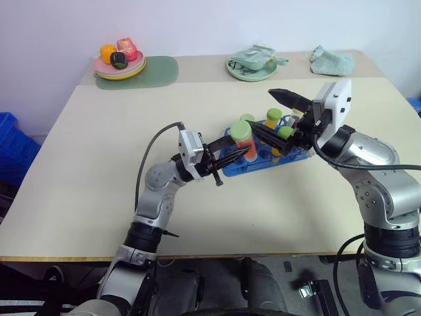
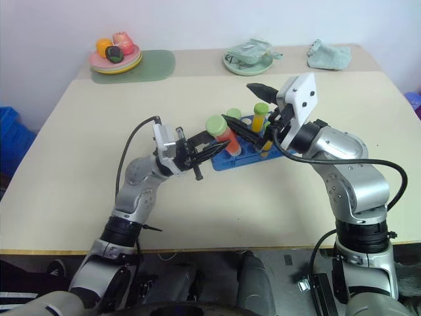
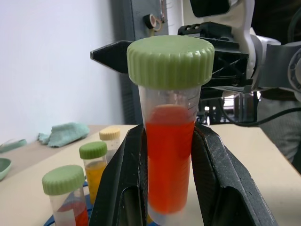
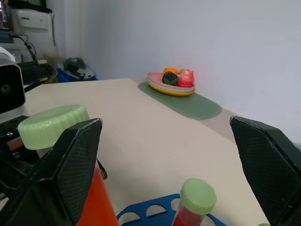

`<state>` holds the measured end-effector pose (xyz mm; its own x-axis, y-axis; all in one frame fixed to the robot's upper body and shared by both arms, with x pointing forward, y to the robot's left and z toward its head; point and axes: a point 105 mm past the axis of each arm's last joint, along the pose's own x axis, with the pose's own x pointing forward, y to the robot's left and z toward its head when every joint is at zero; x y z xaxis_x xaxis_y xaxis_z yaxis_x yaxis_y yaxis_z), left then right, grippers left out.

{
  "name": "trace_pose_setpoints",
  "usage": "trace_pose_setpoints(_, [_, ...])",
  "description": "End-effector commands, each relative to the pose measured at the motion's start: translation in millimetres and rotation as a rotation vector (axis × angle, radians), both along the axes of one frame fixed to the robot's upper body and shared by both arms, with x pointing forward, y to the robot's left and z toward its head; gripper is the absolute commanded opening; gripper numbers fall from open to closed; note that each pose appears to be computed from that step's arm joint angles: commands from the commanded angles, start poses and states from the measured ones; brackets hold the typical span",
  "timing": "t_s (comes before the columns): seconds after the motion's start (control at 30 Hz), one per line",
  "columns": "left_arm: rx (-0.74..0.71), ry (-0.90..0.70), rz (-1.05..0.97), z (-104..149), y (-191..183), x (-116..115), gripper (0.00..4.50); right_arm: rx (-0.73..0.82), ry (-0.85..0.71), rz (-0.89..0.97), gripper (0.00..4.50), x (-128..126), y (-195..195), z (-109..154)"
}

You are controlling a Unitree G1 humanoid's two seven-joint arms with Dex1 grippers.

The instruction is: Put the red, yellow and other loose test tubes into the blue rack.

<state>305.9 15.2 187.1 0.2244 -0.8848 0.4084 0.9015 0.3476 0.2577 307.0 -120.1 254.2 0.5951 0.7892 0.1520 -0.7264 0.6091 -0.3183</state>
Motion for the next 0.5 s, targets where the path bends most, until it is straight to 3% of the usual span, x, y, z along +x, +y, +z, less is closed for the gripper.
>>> trace_pose_setpoints(0.03, [-0.001, -0.038, 0.001, 13.4, -5.5, 1.2, 0.71, -0.061, -0.063, 0.097, 4.50, -16.0, 15.3, 5.0])
trace_pose_setpoints(0.23, [0.019, -0.039, 0.022, 14.7, 0.7, 8.6, 0.71, -0.114, -0.044, -0.030, 4.50, -2.0, -36.5, 2.6])
trace_pose_setpoints(0.5, [0.052, -0.058, 0.039, 16.9, 6.1, 14.8, 0.71, -0.165, 0.078, -0.003, 4.50, -22.9, -78.0, -9.4])
